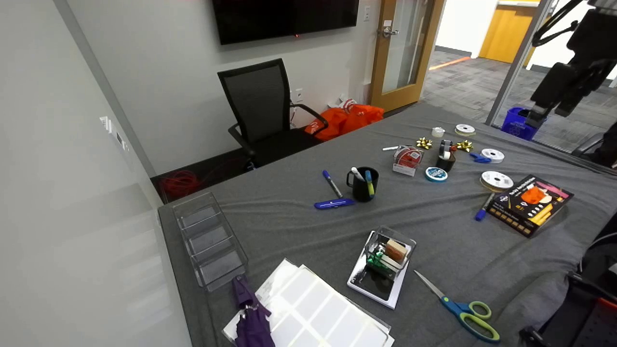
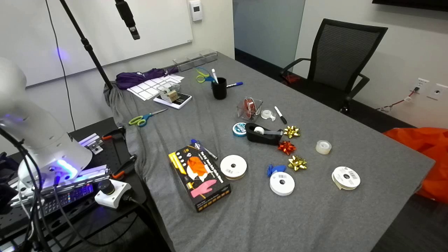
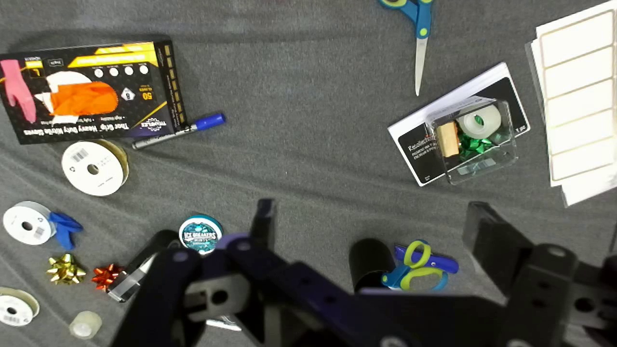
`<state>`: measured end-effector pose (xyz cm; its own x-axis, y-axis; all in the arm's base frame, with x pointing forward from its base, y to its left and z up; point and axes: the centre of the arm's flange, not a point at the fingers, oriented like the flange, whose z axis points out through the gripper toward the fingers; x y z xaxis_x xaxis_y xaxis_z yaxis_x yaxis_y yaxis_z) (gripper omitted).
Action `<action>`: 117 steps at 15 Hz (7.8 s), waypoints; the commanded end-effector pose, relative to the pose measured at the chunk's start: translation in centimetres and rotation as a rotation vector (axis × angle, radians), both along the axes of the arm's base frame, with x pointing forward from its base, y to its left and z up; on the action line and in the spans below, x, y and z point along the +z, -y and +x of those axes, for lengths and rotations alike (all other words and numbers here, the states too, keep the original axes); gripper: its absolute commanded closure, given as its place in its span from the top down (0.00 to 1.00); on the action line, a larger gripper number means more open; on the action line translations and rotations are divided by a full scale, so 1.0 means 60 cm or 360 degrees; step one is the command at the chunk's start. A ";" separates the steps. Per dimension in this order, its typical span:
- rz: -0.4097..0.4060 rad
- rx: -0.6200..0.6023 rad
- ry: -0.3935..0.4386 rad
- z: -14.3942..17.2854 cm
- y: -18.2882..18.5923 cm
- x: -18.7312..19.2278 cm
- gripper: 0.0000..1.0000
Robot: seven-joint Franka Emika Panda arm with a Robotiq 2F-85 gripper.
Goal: Move the tape dispenser to the left.
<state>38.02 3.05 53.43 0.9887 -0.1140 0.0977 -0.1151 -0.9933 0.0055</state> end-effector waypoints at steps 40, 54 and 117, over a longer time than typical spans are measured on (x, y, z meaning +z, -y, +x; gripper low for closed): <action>0.0209 -0.1110 0.0063 0.192 0.160 -0.085 1.00; 0.0335 -0.1572 0.0126 0.282 0.289 -0.162 1.00; 0.0204 -0.1412 0.0100 0.419 0.517 -0.655 1.00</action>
